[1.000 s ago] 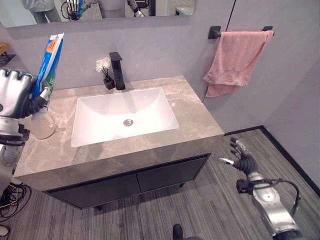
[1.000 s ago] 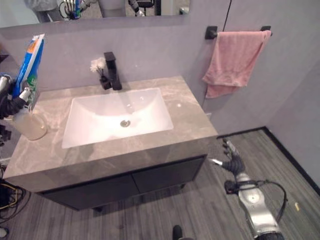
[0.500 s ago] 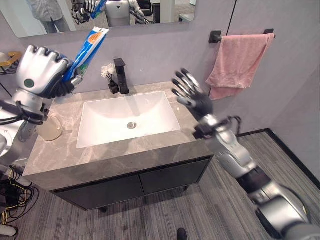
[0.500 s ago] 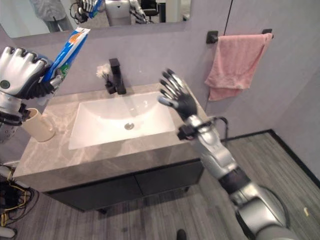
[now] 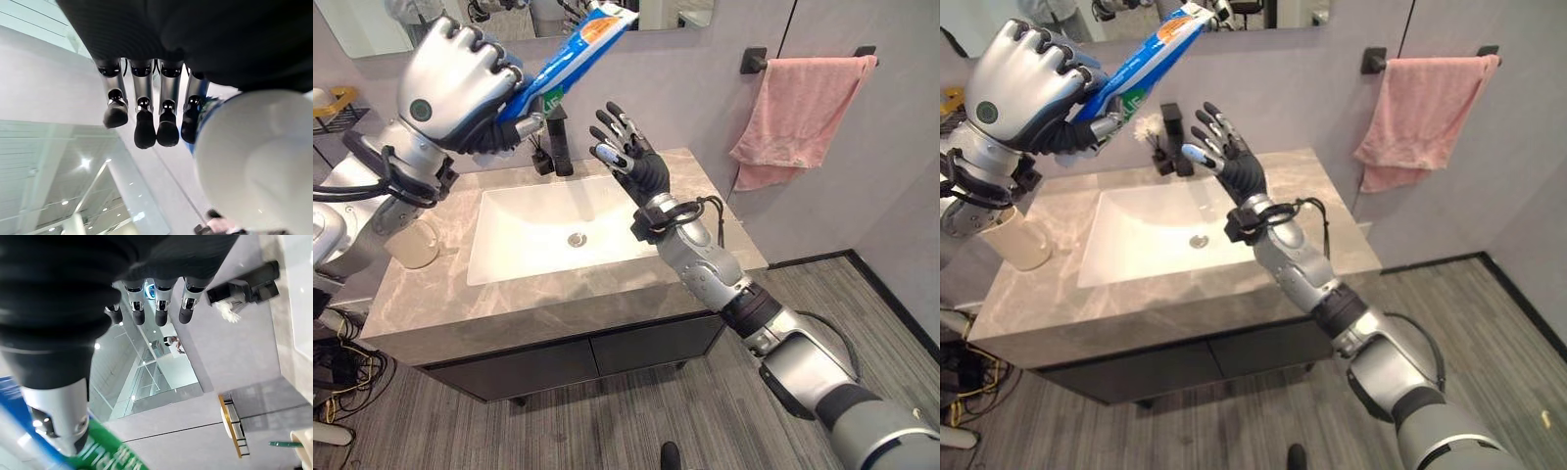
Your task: Put brush and paste in cup on sink, flatten towel.
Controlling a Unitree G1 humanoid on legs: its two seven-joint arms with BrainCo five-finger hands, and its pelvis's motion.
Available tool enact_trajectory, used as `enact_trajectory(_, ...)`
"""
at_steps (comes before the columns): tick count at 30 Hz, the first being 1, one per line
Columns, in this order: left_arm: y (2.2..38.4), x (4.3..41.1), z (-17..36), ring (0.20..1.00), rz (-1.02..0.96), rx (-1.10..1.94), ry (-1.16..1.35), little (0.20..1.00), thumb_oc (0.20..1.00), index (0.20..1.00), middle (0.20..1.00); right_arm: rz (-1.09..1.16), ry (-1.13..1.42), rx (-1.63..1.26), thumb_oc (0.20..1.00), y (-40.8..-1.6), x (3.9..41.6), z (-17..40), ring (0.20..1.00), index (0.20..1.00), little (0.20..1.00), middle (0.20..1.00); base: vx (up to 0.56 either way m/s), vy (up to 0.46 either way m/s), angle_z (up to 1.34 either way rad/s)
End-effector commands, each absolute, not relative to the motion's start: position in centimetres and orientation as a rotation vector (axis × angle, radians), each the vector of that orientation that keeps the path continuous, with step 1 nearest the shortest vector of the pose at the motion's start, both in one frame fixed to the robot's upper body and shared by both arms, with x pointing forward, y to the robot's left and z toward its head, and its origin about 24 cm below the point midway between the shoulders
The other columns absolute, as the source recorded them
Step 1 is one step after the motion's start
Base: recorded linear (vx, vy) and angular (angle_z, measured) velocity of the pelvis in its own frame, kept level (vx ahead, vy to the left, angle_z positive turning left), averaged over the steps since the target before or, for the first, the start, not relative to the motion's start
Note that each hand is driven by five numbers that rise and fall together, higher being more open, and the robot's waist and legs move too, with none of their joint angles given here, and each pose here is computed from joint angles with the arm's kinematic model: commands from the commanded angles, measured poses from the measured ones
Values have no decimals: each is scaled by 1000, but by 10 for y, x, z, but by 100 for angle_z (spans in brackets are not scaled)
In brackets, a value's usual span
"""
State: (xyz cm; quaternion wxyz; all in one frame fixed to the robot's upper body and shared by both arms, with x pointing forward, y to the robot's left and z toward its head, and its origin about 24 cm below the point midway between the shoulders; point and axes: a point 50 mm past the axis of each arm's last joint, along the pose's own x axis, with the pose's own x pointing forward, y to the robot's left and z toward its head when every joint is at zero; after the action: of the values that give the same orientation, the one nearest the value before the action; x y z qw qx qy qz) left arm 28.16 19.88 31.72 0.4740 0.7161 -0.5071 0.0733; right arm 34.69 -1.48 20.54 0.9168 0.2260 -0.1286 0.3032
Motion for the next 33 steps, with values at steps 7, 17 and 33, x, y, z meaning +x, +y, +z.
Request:
enact_trajectory(7, 194, 272, 339, 200, 247, 1667, -1347, 200, 200, 200, 200, 702, -407, 594, 1000, 1, 347, 264, 1000, 1000, 1000, 1000, 8, -2, 0)
enact_trajectory(17, 193, 264, 316, 200, 171, 1628, -1341, 200, 200, 200, 200, 703, -518, 632, 1000, -4, 340, 284, 1000, 1000, 1000, 1000, 0, 0, 0)
enact_trajectory(33, 200, 259, 299, 200, 178, 1478, -1278, 200, 200, 200, 200, 776, -566, 607, 1000, -11, 326, 283, 1000, 1000, 1000, 1000, 3, -4, 5)
